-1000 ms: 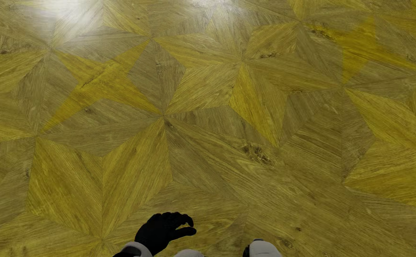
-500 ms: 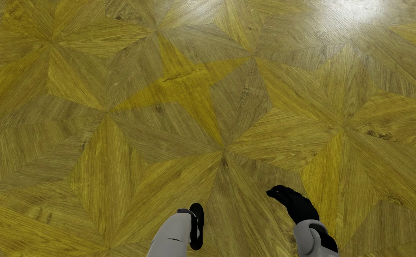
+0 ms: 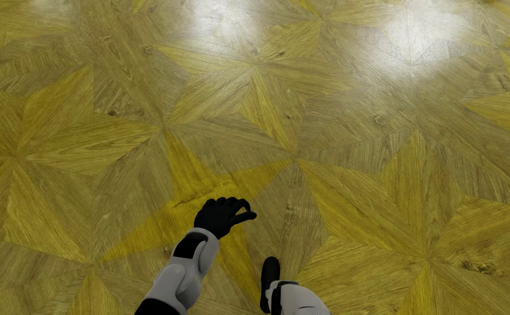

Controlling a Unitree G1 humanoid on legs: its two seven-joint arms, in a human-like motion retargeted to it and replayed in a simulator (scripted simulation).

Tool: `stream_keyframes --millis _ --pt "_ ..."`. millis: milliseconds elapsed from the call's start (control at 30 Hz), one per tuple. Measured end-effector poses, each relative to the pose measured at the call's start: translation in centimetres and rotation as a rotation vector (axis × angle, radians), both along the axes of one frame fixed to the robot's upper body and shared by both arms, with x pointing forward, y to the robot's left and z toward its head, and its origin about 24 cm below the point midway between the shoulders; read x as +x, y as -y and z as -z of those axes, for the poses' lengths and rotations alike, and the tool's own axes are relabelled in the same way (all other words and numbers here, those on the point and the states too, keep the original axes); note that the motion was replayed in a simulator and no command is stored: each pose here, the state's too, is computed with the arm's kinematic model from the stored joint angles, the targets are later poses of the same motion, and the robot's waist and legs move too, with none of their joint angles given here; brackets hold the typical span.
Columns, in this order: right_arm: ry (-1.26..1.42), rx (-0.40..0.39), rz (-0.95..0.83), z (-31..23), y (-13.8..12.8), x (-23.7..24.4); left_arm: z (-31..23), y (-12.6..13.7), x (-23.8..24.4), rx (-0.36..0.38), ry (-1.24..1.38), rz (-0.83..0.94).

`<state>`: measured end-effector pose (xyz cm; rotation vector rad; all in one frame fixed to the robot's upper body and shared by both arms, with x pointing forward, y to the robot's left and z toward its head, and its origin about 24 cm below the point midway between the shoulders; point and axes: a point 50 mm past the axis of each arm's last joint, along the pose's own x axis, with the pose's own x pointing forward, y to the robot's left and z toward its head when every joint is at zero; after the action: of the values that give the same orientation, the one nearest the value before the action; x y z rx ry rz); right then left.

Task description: Head to the light gray stool

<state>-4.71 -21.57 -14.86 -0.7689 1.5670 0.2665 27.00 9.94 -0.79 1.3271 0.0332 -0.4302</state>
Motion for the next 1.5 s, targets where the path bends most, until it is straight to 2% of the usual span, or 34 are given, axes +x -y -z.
stream_keyframes --millis 67,133,200,300,333,433,500,567,633,667,733,767,833,900,933,967,1033,1067,1133,1200,1267,1333,1367,1433,1500 --pt "0.044 0.001 -0.006 0.2 -0.7 1.7 1.5 -2.6 -0.8 0.018 -0.07 -0.126" --pt "0.166 -0.009 0.044 0.2 -2.1 4.3 4.6 -5.0 -2.8 0.031 -0.209 -0.327" --pt "0.312 0.004 0.002 -0.1 -2.8 8.5 8.4 -8.0 -7.2 0.023 -0.405 -0.578" --pt "0.543 0.025 -0.193 -2.2 -3.8 15.7 12.4 -11.9 -16.2 0.01 -0.687 -0.871" --pt "0.638 0.027 -0.263 -3.4 -4.1 17.9 13.1 -13.2 -19.3 0.041 -0.789 -0.924" --pt "0.9 -0.009 -0.37 -7.7 -3.9 22.5 13.9 -15.8 -27.5 0.22 -1.085 -0.992" --pt "0.939 -0.036 -0.395 -9.0 -3.2 23.6 13.7 -16.0 -31.6 0.329 -1.258 -0.956" --pt "0.866 -0.101 -0.37 -8.4 -1.3 22.8 13.9 -15.1 -32.9 0.363 -1.346 -0.858" --pt "0.732 -0.172 -0.324 -6.3 0.0 20.8 14.5 -13.5 -31.1 0.349 -1.318 -0.761" --pt "0.644 -0.16 -0.276 -4.9 0.1 19.4 14.9 -12.6 -28.8 0.351 -1.265 -0.689" --pt "0.455 -0.051 -0.203 -2.2 -0.7 16.2 14.9 -10.8 -21.6 0.362 -1.046 -0.544" --pt "0.378 0.011 -0.223 -1.4 -1.5 14.6 14.3 -9.9 -17.8 0.332 -0.909 -0.522" --pt "0.288 0.112 -0.276 -0.9 -1.9 12.0 11.8 -7.5 -10.4 0.158 -0.638 -0.529" --pt "0.287 0.123 -0.187 -1.1 -1.0 10.1 7.6 -5.2 -3.7 -0.045 -0.384 -0.479" --pt "0.302 0.096 -0.13 -1.1 -0.6 9.1 5.0 -4.4 -0.8 -0.096 -0.258 -0.426" --pt "0.311 0.055 -0.078 -1.1 -0.3 8.2 2.4 -3.8 1.6 -0.106 -0.136 -0.364" --pt "0.281 -0.014 -0.004 -0.8 -0.3 5.9 -1.6 -2.9 4.8 -0.057 0.021 -0.265" --pt "0.226 -0.015 -0.015 -0.4 -0.6 4.9 -2.8 -3.2 5.5 -0.016 0.067 -0.247" --pt "0.112 0.054 -0.116 0.4 -1.6 4.0 -3.0 -4.6 5.5 0.046 0.09 -0.259" --pt "0.065 0.098 -0.157 0.8 -2.3 4.0 -0.8 -6.3 3.7 0.053 0.032 -0.328" --pt "0.15 0.071 -0.128 0.6 -2.4 5.9 3.7 -7.9 0.2 0.059 -0.152 -0.442" --pt "0.31 0.022 -0.078 -0.1 -2.3 9.0 9.0 -9.9 -5.8 0.127 -0.439 -0.575" --pt "0.393 0.025 -0.063 -0.6 -2.6 10.7 11.4 -10.3 -9.8 0.168 -0.59 -0.625" --pt "0.543 0.064 -0.101 -1.8 -3.2 14.7 14.4 -10.9 -17.8 0.235 -0.873 -0.628" --pt "0.67 0.068 -0.194 -3.6 -3.6 18.5 15.9 -10.4 -24.9 0.309 -1.176 -0.464"
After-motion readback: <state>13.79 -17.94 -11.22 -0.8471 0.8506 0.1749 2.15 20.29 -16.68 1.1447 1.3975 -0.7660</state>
